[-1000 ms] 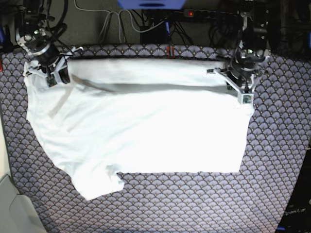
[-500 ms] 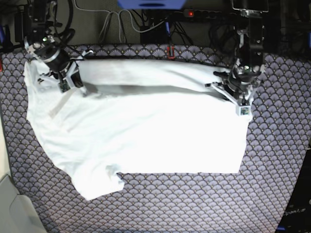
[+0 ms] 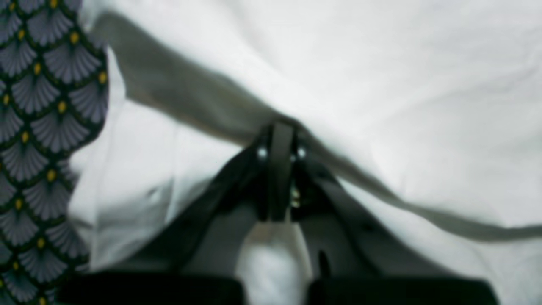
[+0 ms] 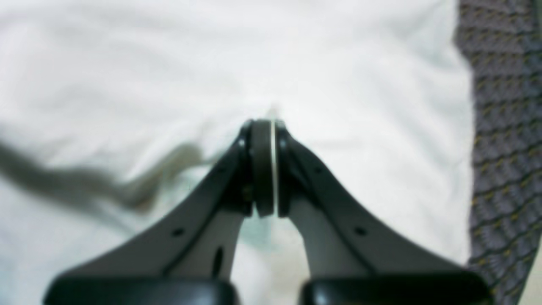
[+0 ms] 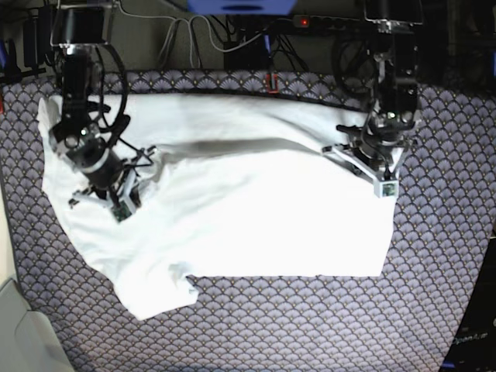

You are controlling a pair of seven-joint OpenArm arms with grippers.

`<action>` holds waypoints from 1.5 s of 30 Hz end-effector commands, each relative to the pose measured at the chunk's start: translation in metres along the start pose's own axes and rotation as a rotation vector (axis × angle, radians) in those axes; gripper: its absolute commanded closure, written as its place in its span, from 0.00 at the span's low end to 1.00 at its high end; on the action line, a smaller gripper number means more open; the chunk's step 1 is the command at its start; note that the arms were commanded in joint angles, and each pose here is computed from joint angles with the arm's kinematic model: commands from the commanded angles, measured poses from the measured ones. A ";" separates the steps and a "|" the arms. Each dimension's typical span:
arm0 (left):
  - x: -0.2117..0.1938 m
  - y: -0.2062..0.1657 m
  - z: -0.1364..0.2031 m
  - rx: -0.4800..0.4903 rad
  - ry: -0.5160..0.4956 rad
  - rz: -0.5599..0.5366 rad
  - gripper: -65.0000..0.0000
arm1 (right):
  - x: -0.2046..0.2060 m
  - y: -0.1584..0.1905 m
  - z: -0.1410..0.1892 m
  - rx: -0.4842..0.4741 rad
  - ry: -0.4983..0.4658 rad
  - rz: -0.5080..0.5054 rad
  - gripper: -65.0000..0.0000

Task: Fold the T-shirt properly
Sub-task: 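Release the shirt edge and move the right gripper onto the shirt body, then lift the right gripper and move it across the shirt toward the left gripper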

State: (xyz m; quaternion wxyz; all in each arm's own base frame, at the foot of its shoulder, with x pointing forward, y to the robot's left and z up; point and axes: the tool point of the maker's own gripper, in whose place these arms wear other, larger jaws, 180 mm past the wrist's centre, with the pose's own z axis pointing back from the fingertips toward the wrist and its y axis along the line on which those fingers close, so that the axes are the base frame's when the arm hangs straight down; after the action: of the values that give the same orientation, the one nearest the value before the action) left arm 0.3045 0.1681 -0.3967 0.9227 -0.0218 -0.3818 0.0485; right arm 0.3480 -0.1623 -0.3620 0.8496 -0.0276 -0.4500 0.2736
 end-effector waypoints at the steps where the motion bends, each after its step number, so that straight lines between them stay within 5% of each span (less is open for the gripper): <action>1: 0.013 0.006 0.008 0.012 -0.048 0.003 1.00 | 0.015 -0.013 0.002 -0.028 -0.043 0.007 0.99; 8: -0.014 0.055 0.031 0.126 0.061 0.075 1.00 | -0.015 -0.011 0.007 -0.023 0.075 0.017 0.99; 24: -0.098 0.099 0.051 0.223 0.260 0.081 1.00 | -0.012 0.016 0.047 -0.015 0.036 0.071 0.99; 33: -0.073 0.096 0.071 0.223 0.184 0.030 1.00 | -0.022 0.106 0.062 0.198 0.041 0.123 0.99; 45: -0.075 0.098 0.066 0.223 0.194 0.029 1.00 | 0.006 0.182 0.059 0.395 -0.029 0.209 0.99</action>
State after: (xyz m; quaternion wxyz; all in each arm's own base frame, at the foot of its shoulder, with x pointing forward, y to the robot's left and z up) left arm 0.1938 0.2544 -0.4153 0.9537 0.0655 -0.2744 0.1045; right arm 0.2186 -0.0179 -0.3837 0.8043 0.0968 -0.3787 0.4475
